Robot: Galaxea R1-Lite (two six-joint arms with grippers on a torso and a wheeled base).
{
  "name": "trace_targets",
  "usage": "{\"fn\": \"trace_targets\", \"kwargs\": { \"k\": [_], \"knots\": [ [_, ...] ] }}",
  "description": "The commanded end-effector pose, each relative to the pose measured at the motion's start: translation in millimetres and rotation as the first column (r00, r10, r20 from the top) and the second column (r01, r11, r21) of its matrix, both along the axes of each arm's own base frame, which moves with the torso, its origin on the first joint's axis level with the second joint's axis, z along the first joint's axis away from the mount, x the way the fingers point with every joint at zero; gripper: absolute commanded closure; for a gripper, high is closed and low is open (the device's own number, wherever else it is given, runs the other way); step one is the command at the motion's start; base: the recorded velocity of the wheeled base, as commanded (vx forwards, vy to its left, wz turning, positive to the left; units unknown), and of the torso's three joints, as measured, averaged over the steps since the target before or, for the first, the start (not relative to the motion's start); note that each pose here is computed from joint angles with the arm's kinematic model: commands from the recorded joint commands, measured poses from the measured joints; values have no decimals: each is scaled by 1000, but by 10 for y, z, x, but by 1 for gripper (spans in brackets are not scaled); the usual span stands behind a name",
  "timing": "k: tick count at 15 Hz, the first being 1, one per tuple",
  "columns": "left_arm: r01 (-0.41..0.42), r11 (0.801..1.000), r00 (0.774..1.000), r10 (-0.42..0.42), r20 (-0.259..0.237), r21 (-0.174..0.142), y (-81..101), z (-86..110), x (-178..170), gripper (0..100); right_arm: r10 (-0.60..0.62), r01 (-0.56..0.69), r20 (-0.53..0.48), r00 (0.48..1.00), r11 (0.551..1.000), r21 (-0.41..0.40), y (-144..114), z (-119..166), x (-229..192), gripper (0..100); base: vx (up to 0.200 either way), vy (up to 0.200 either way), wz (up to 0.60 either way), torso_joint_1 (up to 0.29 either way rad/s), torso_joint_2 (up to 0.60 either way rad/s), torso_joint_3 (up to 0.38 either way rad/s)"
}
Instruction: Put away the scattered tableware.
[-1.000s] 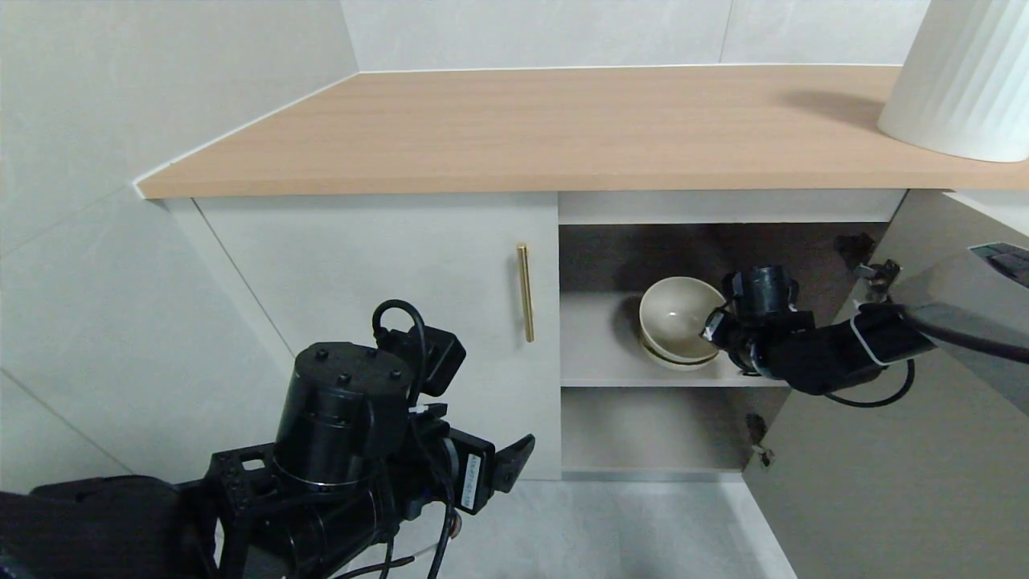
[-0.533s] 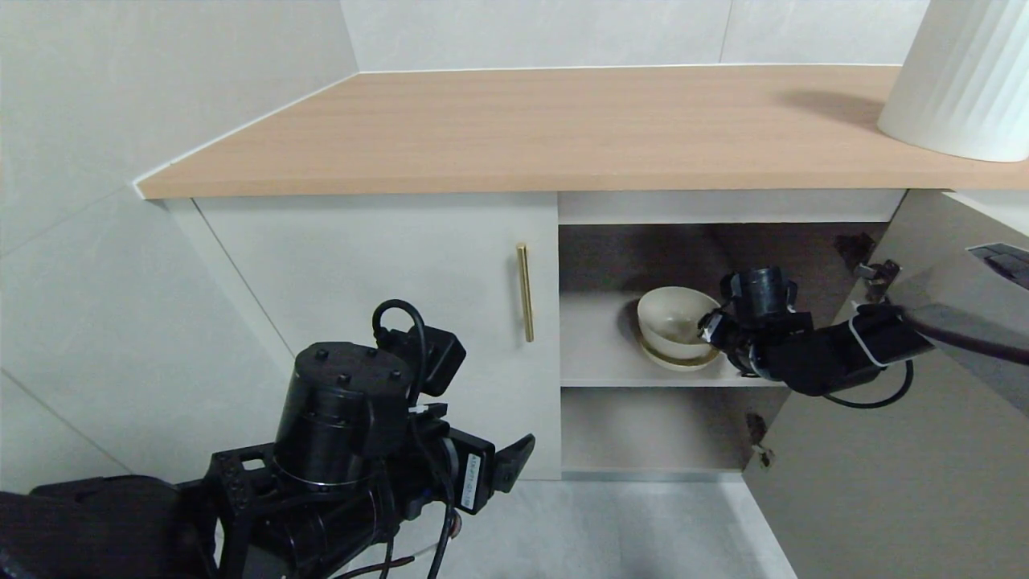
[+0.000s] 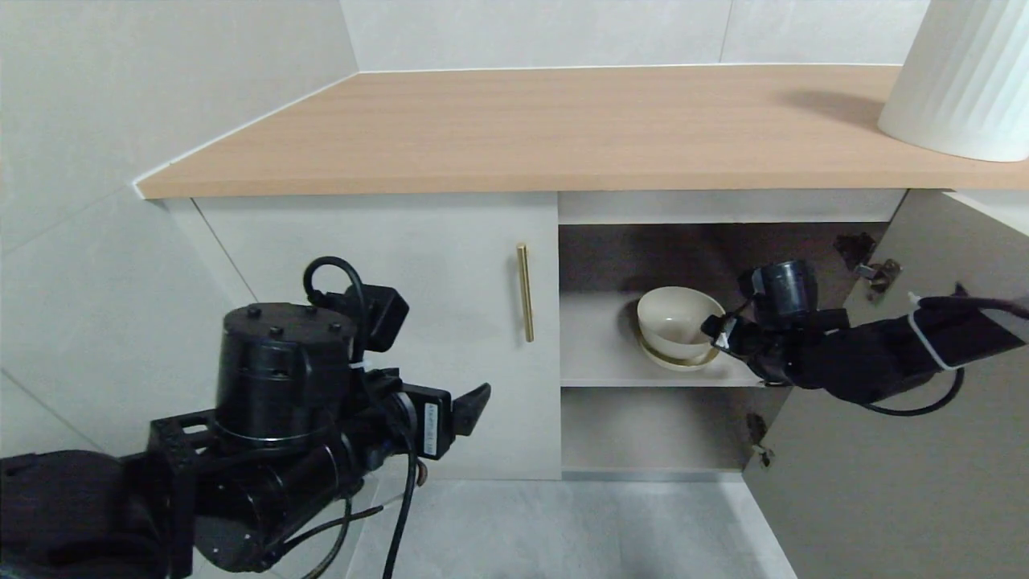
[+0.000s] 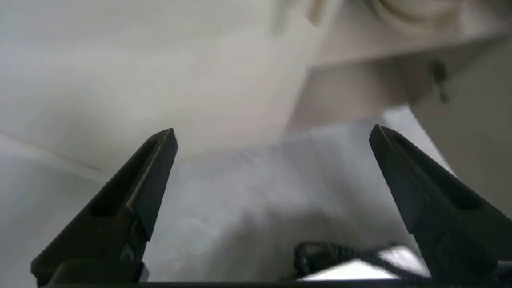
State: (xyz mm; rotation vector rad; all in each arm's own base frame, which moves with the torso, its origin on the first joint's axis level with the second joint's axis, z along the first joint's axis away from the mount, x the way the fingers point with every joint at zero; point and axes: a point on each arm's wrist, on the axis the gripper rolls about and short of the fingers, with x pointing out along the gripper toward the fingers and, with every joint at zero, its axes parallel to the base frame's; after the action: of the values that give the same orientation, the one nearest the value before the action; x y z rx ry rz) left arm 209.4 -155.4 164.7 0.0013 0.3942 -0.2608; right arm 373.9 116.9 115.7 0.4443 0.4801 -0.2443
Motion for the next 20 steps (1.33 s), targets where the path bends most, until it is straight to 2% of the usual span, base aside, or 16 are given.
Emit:
{"fn": "trace_targets", "kwargs": {
  "k": [1,2,3,4,6,8,13,15,19,20],
  "knots": [
    [-67,997,996,70,63,-47,276,272,-95,0,137,-137,5,991,990,-10,-30,533,-764,0,0,0,0,0,0,0],
    [-84,995,994,87,69,-47,391,354,-173,0,189,-189,6,982,982,-6,-67,645,-1003,0,0,0,0,0,0,0],
    [-77,997,995,79,60,-30,494,408,-268,0,215,-215,22,976,977,5,-103,737,-1151,0,0,0,0,0,0,0],
    [-65,997,997,66,41,-29,604,443,-351,0,232,-232,14,973,973,-2,-131,786,-1279,0,0,0,0,0,0,0],
    [-45,997,999,46,4,-67,835,494,-482,0,278,-281,-49,959,957,-66,-203,858,-1546,0,0,0,0,0,0,0],
    [-52,994,999,52,-1,-91,959,531,-553,0,323,-327,-56,945,942,-76,-265,954,-1860,0,0,0,0,0,0,0],
    [-58,995,997,55,-45,-80,948,464,-545,0,436,-442,-75,897,886,-138,-394,1001,-2282,0,0,0,0,0,0,0],
    [-52,992,998,46,-52,-112,911,471,-562,0,443,-450,-77,893,882,-142,-375,997,-2294,0,0,0,0,0,0,0],
    [-53,992,997,47,-53,-117,909,472,-567,0,439,-446,-75,895,883,-146,-378,1002,-2296,0,0,0,0,0,0,0],
    [-53,992,997,47,-53,-117,909,472,-567,0,439,-446,-74,895,883,-146,-378,1003,-2295,0,-200,0,0,-2,12,2]
  ]
}}
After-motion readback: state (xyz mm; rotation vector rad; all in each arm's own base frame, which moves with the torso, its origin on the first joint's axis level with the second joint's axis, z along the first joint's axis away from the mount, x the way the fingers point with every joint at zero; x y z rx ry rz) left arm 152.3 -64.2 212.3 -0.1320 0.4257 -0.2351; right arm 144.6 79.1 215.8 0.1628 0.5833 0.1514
